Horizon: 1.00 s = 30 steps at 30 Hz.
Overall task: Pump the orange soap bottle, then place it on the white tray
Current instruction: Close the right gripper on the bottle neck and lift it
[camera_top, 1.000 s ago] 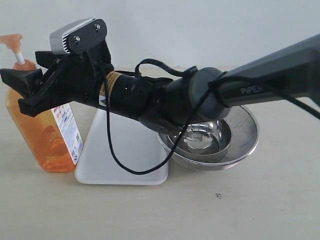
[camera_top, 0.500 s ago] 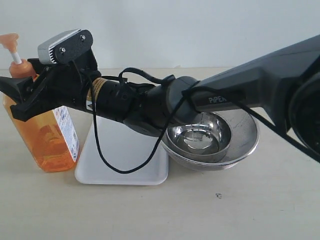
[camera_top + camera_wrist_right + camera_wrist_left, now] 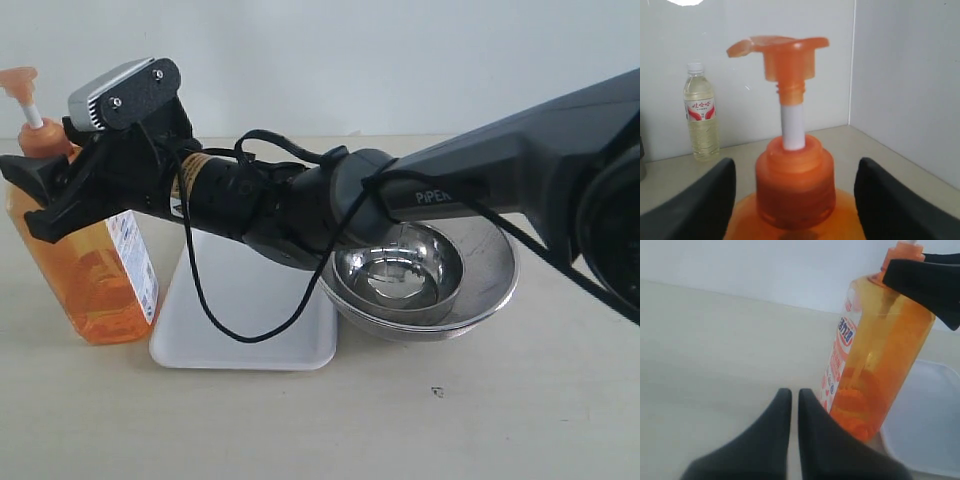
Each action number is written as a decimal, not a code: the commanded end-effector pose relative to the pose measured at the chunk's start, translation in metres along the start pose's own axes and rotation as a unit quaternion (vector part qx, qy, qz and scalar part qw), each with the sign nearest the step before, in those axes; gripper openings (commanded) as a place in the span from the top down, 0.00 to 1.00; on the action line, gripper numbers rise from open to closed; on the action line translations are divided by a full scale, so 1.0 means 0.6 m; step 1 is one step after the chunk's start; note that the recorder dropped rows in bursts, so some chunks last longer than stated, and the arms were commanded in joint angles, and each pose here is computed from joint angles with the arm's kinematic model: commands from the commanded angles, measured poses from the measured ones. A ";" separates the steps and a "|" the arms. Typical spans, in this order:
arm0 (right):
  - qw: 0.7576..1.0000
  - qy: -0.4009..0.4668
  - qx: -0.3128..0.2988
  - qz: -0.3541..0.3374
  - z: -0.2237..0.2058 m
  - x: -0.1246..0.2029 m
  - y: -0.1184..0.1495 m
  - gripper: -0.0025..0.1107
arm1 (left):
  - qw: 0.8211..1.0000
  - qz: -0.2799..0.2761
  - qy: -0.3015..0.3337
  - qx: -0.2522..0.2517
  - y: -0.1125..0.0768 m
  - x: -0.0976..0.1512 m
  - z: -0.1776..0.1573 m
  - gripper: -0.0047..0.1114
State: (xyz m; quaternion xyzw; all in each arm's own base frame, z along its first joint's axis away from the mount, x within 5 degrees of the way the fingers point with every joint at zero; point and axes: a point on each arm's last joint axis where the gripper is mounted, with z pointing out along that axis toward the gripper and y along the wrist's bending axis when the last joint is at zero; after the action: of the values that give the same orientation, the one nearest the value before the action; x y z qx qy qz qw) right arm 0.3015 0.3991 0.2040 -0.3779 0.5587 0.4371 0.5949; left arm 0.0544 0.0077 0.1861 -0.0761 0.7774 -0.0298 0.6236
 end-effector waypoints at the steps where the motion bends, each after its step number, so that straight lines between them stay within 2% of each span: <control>1: 1.000 -0.001 0.011 0.013 0.001 -0.003 -0.002 0.58 | 1.000 0.004 -0.002 -0.001 0.000 0.001 0.000 0.92; 5: 1.000 -0.003 0.015 0.024 0.001 -0.003 -0.003 0.79 | 1.000 0.004 -0.002 -0.001 0.000 0.001 0.000 0.92; 8: 1.000 -0.003 0.015 0.025 0.001 -0.003 -0.003 0.98 | 1.000 0.004 -0.002 -0.001 0.000 0.001 0.000 0.92; 16: 0.998 -0.017 0.006 0.054 0.001 -0.009 0.000 0.98 | 1.000 0.004 -0.002 -0.001 0.000 0.001 0.000 0.92; 30: 1.000 -0.022 0.014 -0.017 -0.019 -0.134 0.015 0.98 | 1.000 0.004 -0.002 -0.001 0.000 0.001 0.000 0.92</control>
State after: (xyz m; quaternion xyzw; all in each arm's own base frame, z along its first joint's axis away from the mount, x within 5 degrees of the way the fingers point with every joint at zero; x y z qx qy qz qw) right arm 0.2977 0.3888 0.2434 -0.3804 0.5944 0.4012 0.5840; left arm 0.0544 0.0077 0.1861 -0.0761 0.7774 -0.0298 0.6236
